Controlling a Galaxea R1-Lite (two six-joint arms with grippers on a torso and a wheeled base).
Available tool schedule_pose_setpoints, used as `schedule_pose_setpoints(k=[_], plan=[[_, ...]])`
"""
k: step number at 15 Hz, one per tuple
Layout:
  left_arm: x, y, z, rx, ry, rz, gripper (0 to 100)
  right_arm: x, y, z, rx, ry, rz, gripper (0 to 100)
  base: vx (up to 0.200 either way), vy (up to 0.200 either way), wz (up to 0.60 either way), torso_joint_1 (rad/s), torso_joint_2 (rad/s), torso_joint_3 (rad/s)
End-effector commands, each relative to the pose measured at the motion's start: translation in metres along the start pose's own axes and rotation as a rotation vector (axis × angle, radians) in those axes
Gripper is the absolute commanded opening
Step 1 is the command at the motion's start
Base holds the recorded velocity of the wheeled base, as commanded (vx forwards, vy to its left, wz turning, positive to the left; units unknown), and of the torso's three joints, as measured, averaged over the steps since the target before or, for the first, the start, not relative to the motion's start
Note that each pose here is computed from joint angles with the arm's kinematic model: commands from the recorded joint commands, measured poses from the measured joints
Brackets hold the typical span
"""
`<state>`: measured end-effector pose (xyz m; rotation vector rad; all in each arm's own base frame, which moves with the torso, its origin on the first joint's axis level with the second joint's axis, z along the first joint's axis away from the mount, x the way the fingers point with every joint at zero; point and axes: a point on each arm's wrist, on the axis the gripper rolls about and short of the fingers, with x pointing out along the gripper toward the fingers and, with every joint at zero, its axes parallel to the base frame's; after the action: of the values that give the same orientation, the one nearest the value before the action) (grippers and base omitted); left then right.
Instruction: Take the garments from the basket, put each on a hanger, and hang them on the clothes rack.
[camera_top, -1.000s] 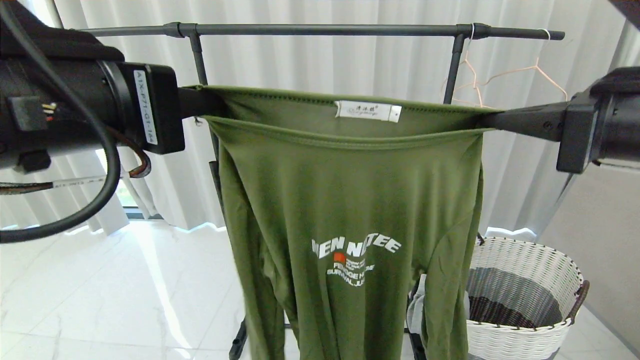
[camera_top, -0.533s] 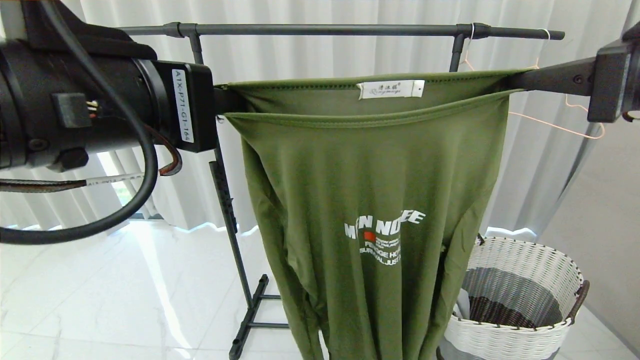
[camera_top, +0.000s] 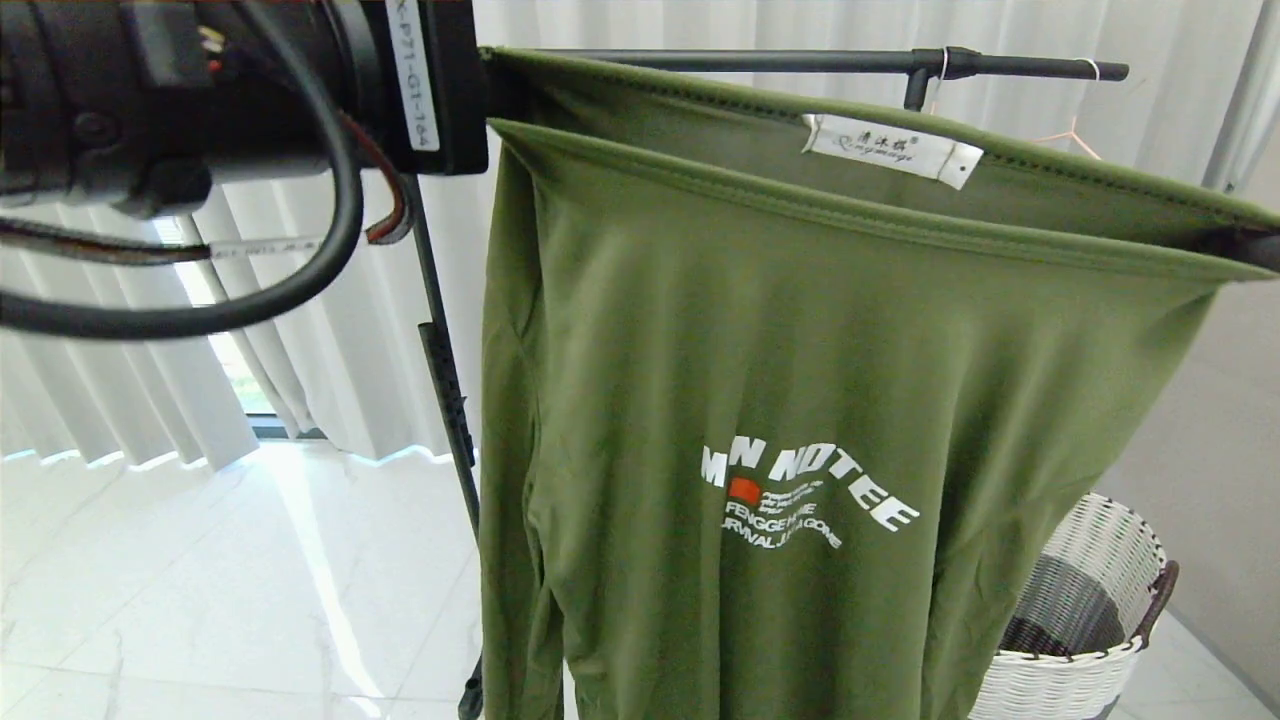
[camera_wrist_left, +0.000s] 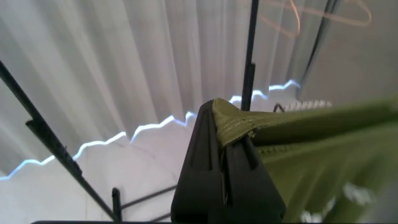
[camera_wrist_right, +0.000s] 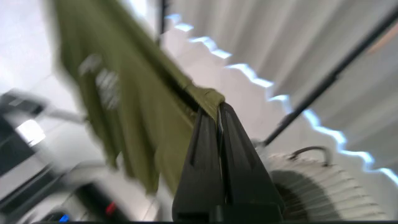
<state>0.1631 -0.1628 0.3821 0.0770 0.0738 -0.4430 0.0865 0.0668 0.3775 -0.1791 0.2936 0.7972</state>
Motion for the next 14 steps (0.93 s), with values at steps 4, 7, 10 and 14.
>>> schedule_pose_setpoints(k=[4, 7, 10, 14], plan=[[0.040, -0.006, -0.004, 0.007, 0.037, -0.031, 0, -0.055, 0.017, -0.023, 0.003, -0.012, 0.256, 0, 0.000, 0.000, 0.00, 0.000, 0.00, 0.000], [0.041, -0.006, -0.006, 0.007, 0.043, -0.031, 0, -0.057, 0.019, -0.026, 0.005, -0.006, 0.289, 0, 0.000, 0.000, 0.00, 0.000, 0.00, 0.000], [0.037, -0.005, -0.008, 0.005, 0.052, -0.033, 0, -0.055, 0.018, -0.028, 0.011, 0.008, 0.255, 0, 0.000, 0.000, 0.00, 0.000, 0.00, 0.000], [-0.015, 0.003, -0.028, 0.024, 0.230, -0.073, 0, -0.019, 0.001, -0.012, 0.018, -0.002, -0.001, 0, 0.000, 0.000, 0.00, 0.000, 0.00, 0.000]])
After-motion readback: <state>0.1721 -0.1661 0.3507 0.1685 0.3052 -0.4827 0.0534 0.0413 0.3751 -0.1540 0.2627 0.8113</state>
